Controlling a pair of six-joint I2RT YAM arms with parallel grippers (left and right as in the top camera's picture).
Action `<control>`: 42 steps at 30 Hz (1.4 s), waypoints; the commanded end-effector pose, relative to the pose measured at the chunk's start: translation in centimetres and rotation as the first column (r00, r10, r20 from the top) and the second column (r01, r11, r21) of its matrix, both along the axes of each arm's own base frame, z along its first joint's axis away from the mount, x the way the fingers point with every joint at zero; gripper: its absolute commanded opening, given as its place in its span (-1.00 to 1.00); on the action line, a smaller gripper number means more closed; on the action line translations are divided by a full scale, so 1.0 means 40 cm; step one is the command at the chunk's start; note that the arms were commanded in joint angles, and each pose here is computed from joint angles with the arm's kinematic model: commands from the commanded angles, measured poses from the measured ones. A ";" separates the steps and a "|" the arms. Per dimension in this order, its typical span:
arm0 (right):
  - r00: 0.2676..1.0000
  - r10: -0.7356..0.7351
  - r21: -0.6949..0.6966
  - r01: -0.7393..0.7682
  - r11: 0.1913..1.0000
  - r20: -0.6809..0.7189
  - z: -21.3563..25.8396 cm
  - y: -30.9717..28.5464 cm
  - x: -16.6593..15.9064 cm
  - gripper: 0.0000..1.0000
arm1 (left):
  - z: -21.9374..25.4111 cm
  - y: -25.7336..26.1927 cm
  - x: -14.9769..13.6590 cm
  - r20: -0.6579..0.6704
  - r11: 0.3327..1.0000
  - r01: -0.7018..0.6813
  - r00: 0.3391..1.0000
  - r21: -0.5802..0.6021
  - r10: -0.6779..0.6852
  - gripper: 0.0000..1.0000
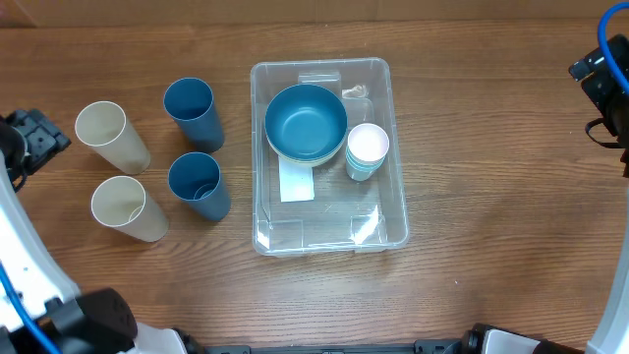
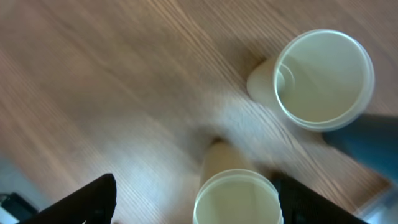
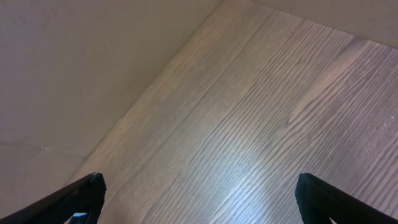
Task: Pack container
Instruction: 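Grasp the tall cream cup at the back left with the left gripper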
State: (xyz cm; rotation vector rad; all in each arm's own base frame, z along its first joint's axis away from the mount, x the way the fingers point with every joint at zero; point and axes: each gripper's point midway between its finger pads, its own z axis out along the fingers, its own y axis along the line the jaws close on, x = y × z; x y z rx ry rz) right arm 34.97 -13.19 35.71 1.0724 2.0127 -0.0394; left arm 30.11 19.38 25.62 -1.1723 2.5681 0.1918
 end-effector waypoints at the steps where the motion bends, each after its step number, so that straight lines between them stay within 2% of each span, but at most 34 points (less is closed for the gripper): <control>1: 1.000 -0.006 -0.004 0.006 1.000 0.018 0.014 -0.001 -0.003 1.00 | -0.154 0.015 0.058 -0.071 0.995 0.011 0.997 -0.094 -0.018 0.66; 4: 1.000 -0.006 -0.004 0.006 1.000 0.018 0.014 -0.001 -0.003 1.00 | -0.238 0.005 0.136 -0.044 0.978 0.115 0.991 -0.175 -0.124 0.47; 8: 1.000 -0.006 -0.004 0.006 1.000 0.018 0.014 -0.001 -0.003 1.00 | -0.296 0.011 0.174 -0.036 0.970 0.122 0.991 -0.209 -0.132 0.44; 11: 1.000 -0.006 -0.004 0.006 1.000 0.018 0.014 -0.001 -0.003 1.00 | -0.300 0.001 0.170 -0.043 0.965 0.130 0.989 -0.227 -0.143 0.31; 15: 1.000 -0.006 -0.004 0.006 1.000 0.018 0.014 -0.001 -0.003 1.00 | -0.302 -0.013 0.144 -0.080 0.960 0.123 0.986 -0.252 -0.148 0.25; 18: 1.000 -0.006 -0.004 0.006 1.000 0.018 0.014 -0.001 -0.003 1.00 | -0.275 -0.031 0.114 -0.109 0.955 0.115 0.983 -0.274 -0.150 0.06; 21: 1.000 -0.006 -0.004 0.006 1.000 0.018 0.014 -0.001 -0.003 1.00 | -0.183 -0.033 0.104 -0.036 0.968 0.134 0.989 -0.213 -0.145 0.14; 23: 1.000 -0.006 -0.004 0.006 1.000 0.018 0.014 -0.001 -0.003 1.00 | -0.125 -0.032 0.106 0.028 0.976 0.146 0.989 -0.161 -0.143 0.31; 25: 1.000 -0.006 -0.004 0.006 1.000 0.018 0.014 -0.001 -0.003 1.00 | -0.076 -0.030 0.113 0.090 0.981 0.157 0.985 -0.113 -0.148 0.38; 28: 1.000 -0.006 -0.004 0.006 1.000 0.018 0.014 -0.001 -0.003 1.00 | -0.077 -0.018 0.141 0.117 0.982 0.164 0.981 -0.090 -0.153 0.37; 31: 1.000 -0.006 -0.004 0.006 1.000 0.018 0.014 -0.001 -0.003 1.00 | -0.145 0.002 0.174 0.083 0.981 0.157 0.985 -0.114 -0.148 0.29; 35: 1.000 -0.006 -0.004 0.006 1.000 0.018 0.014 -0.001 -0.003 1.00 | -0.286 0.006 0.202 -0.009 0.967 0.147 0.988 -0.209 -0.152 0.08; 36: 1.000 -0.006 -0.004 0.006 1.000 0.018 0.014 -0.001 -0.003 1.00 | -0.300 0.006 0.205 -0.017 0.965 0.148 0.988 -0.216 -0.155 0.07; 39: 1.000 -0.006 -0.004 0.006 1.000 0.018 0.014 -0.001 -0.003 1.00 | -0.327 0.007 0.211 -0.033 0.959 0.182 0.981 -0.219 -0.193 -0.19; 41: 1.000 -0.006 -0.004 0.006 1.000 0.018 0.014 -0.001 -0.003 1.00 | -0.325 0.005 0.209 -0.036 0.958 0.186 0.979 -0.220 -0.199 -0.92; 42: 1.000 -0.006 -0.004 0.006 1.000 0.018 0.014 -0.001 -0.003 1.00 | -0.314 0.004 0.206 -0.032 0.958 0.187 0.980 -0.217 -0.198 -0.92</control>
